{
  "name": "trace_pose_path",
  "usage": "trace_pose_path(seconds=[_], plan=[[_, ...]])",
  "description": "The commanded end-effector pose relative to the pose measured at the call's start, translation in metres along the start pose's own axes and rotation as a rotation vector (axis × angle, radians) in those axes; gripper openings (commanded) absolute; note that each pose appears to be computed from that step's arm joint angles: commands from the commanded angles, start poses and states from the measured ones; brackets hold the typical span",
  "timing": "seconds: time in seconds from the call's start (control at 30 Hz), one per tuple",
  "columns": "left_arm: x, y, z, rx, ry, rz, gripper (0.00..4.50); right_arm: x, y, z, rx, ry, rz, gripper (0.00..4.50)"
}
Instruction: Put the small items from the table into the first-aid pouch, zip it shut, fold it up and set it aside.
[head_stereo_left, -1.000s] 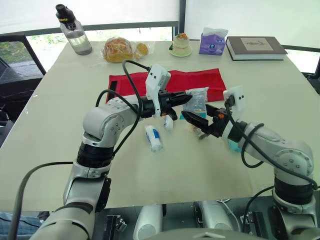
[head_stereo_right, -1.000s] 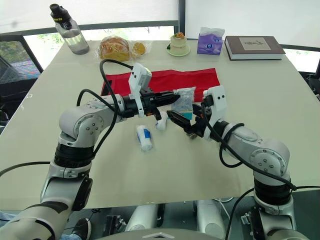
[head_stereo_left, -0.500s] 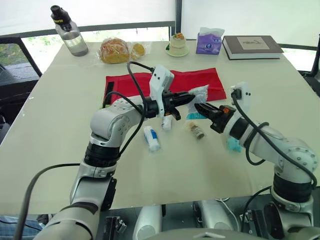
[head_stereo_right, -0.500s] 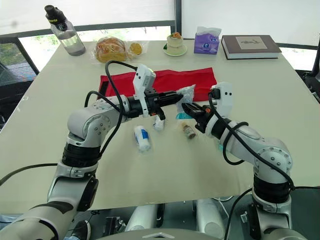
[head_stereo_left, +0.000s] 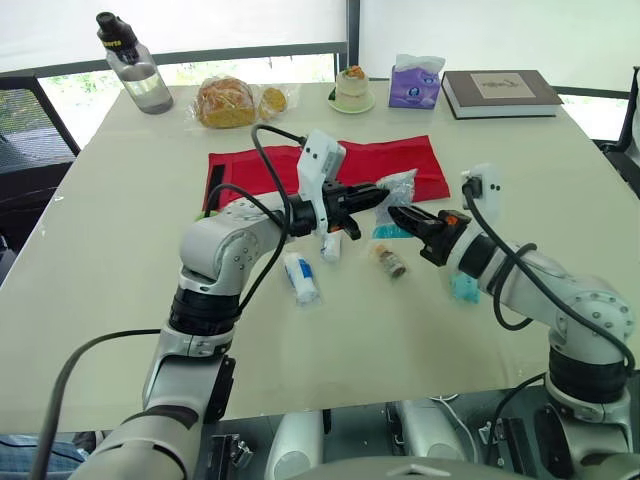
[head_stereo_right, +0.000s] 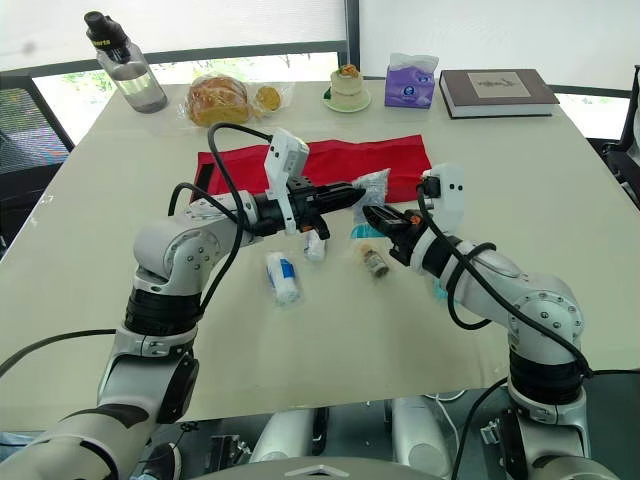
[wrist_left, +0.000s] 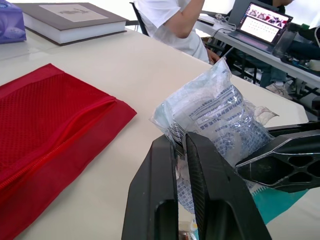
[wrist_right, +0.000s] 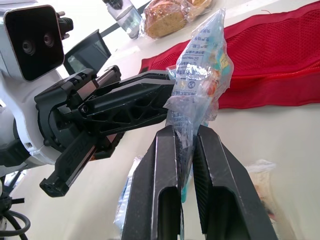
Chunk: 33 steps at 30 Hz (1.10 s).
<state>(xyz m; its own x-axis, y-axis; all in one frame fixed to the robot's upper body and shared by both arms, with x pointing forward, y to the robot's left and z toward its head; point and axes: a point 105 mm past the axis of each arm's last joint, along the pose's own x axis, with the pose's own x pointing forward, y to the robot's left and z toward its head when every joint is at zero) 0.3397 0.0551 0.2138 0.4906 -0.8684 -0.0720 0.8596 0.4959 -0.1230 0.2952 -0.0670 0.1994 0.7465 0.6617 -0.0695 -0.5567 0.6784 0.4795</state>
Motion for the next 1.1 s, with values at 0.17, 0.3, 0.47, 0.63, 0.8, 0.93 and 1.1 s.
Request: trace_pose_path(seconds=[0.17, 0.3, 0.47, 0.63, 0.8, 0.93, 1.1], plan=[[-0.025, 0.016, 0.024, 0.052, -0.055, 0.051, 3.43, -0.004, 0.0, 0.006, 0.016, -0.038, 0.011, 0.0], [-0.049, 0.048, 0.023, 0.098, -0.033, 0.189, 4.43, -0.007, -0.002, 0.006, 0.025, -0.05, 0.005, 0.0], [-0.091, 0.102, 0.016, 0.215, 0.05, 0.454, 4.43, -0.009, -0.006, 0.004, 0.04, -0.057, -0.001, 0.0], [-0.129, 0.142, -0.01, 0.424, 0.26, 0.652, 4.43, -0.01, -0.007, 0.001, 0.046, -0.052, 0.005, 0.0], [-0.149, 0.164, -0.026, 0.691, 0.465, 0.748, 4.43, -0.009, -0.009, -0.001, 0.044, -0.046, 0.009, 0.0], [-0.145, 0.174, -0.028, 0.781, 0.489, 0.787, 4.43, -0.009, -0.009, -0.003, 0.04, -0.039, 0.012, 0.0], [-0.133, 0.18, -0.031, 0.852, 0.504, 0.771, 4.43, -0.009, -0.01, -0.003, 0.032, -0.035, 0.01, 0.0]])
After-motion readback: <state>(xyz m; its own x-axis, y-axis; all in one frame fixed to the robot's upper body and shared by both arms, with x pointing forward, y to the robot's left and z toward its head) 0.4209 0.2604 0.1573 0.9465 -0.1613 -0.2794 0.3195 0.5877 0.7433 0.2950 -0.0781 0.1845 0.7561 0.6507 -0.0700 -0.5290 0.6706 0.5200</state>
